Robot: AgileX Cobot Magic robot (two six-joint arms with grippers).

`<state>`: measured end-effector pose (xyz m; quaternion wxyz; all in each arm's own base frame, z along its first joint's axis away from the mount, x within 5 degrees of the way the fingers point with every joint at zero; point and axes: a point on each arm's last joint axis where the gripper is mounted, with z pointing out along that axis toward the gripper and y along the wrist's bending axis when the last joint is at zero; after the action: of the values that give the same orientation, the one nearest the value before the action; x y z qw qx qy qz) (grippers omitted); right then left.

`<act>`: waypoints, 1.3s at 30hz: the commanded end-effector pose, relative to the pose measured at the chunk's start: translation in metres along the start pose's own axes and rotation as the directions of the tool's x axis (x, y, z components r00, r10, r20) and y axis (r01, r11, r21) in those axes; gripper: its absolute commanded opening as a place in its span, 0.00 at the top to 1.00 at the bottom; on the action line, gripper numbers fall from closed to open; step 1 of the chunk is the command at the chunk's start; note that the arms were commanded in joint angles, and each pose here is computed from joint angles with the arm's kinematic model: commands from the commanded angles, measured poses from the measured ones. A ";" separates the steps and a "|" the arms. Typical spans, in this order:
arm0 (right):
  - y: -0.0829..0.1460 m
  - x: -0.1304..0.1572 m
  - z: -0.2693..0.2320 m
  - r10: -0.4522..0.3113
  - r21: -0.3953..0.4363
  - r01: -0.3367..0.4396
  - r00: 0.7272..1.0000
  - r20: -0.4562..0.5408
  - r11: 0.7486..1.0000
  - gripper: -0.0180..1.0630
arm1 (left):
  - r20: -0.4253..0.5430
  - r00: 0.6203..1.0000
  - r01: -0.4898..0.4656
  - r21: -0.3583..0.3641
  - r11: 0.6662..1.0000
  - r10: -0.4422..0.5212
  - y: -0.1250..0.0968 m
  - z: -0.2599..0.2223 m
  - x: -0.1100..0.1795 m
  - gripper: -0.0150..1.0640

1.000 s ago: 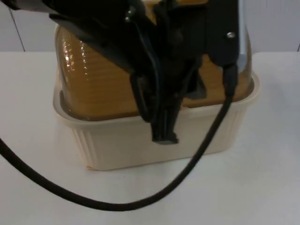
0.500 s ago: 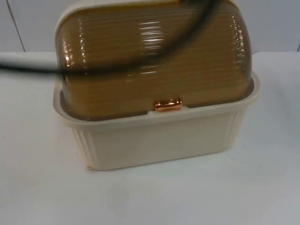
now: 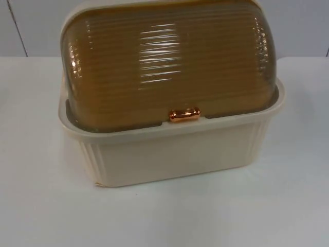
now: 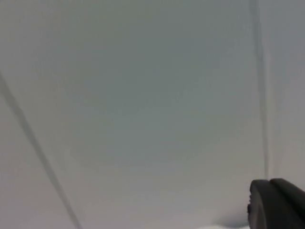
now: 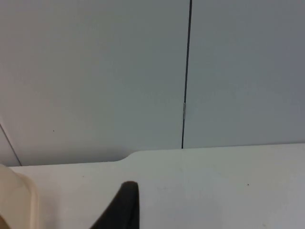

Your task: Open the box lid with the left hand, place the block into the box with the right hand, then close the box lid with the left hand.

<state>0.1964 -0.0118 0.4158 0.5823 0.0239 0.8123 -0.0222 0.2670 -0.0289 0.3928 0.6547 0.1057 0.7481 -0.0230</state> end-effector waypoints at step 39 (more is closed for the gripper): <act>0.000 -0.003 -0.003 0.005 -0.004 -0.005 1.000 0.020 1.000 0.02 | -0.351 0.877 0.344 -0.021 0.939 -0.329 0.046 0.005 0.050 0.04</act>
<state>0.1964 -0.0114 0.4160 0.5832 0.0256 0.8117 -0.0185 0.2741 0.0207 0.3474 0.4972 0.0063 0.8586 -0.1246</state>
